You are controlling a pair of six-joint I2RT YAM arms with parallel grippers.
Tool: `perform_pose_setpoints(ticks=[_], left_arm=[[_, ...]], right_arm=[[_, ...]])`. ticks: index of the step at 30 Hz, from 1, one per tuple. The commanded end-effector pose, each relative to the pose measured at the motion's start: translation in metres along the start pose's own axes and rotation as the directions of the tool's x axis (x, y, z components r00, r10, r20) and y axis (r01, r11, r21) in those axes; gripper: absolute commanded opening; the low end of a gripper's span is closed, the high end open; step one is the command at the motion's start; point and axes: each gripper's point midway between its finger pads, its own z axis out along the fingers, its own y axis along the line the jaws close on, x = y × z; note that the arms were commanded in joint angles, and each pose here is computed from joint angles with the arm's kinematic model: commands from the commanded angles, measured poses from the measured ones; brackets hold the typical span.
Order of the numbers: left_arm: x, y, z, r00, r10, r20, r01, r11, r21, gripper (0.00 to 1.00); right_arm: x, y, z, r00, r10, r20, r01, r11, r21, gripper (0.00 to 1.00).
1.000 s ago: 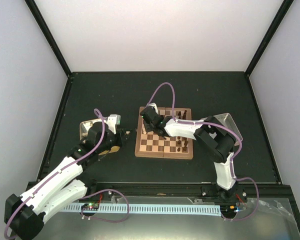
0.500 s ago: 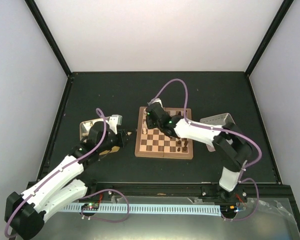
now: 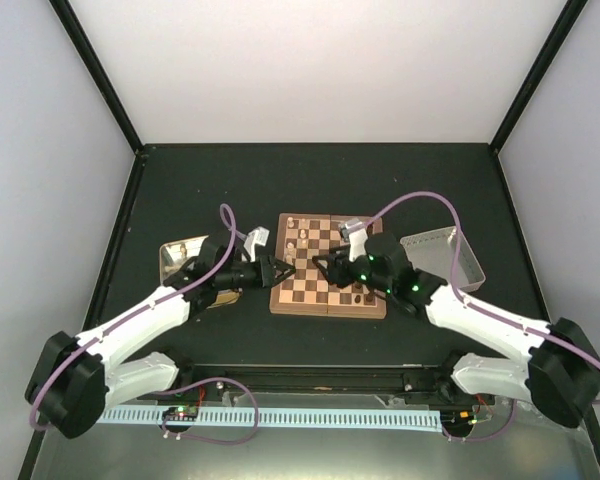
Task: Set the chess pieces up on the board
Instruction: Place the chess piece on the chessboard.
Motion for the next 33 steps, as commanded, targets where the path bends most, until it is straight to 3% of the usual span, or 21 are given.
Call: perform_pose_setpoints(ticks=[1,9,18,24,33], left_arm=[[-0.016,-0.054,0.001,0.989,-0.136,-0.052,0.144,0.963,0.229,0.28],[-0.023,-0.074,-0.004,0.952,-0.292,-0.092,0.306,0.892,0.331,0.29],[-0.022,-0.104,-0.015,0.968,-0.194,-0.159,0.243,0.882,0.404,0.3],[-0.015,-0.114,-0.021,0.973,-0.134,-0.19,0.205,0.88,0.429,0.3],[-0.009,-0.121,-0.027,0.972,-0.085,-0.218,0.178,0.872,0.456,0.31]], right_arm=[[0.006,0.045,-0.024,0.984,-0.157,0.079,0.173,0.947,-0.272,0.57],[0.005,0.078,-0.048,0.968,-0.166,0.191,0.237,0.858,-0.456,0.6],[-0.024,0.084,-0.051,0.953,-0.134,0.271,0.246,0.866,-0.436,0.58],[-0.025,0.079,-0.043,0.949,-0.18,0.259,0.274,0.877,-0.394,0.54],[-0.03,0.097,-0.046,0.92,-0.274,0.28,0.376,0.815,-0.44,0.4]])
